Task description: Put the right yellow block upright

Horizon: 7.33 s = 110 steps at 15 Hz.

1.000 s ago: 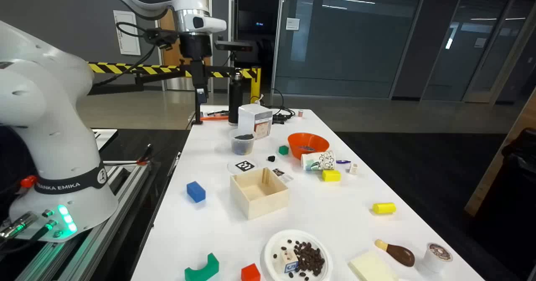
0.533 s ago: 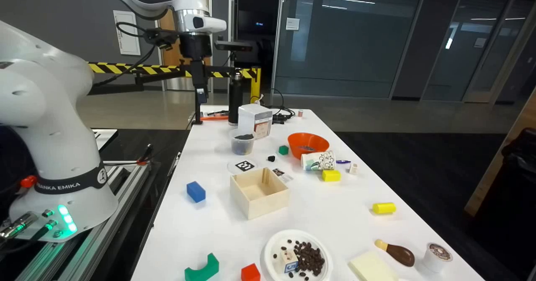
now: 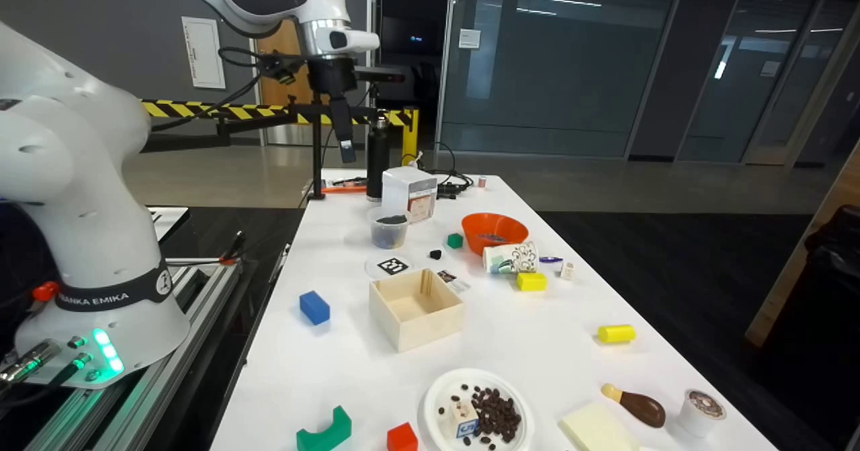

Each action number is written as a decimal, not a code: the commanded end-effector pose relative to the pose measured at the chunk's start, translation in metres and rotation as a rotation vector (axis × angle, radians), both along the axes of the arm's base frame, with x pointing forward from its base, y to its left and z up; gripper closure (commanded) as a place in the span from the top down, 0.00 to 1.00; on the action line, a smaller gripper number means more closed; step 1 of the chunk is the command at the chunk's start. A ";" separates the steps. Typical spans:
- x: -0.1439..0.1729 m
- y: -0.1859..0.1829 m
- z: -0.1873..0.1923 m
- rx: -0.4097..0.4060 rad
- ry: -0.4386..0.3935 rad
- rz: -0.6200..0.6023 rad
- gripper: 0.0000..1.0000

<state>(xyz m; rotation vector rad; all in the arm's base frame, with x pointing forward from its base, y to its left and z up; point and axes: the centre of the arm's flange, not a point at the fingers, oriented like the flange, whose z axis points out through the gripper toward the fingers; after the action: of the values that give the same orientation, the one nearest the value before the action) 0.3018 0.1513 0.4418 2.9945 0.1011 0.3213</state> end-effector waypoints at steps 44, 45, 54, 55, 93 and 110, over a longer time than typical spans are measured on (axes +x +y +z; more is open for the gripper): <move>0.413 -0.124 -0.042 -0.066 0.036 -0.096 1.00; 0.362 -0.118 -0.049 -0.045 -0.035 -0.123 1.00; 0.383 -0.125 -0.055 -0.073 0.018 -0.101 1.00; 0.383 -0.125 -0.055 -0.074 0.018 -0.100 1.00; 0.508 -0.167 -0.187 0.115 0.147 -0.218 1.00; 0.536 -0.177 -0.219 0.093 -0.064 -0.187 1.00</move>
<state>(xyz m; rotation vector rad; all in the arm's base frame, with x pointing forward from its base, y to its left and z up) 0.8260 -0.0188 0.2194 3.0805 -0.2128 0.3531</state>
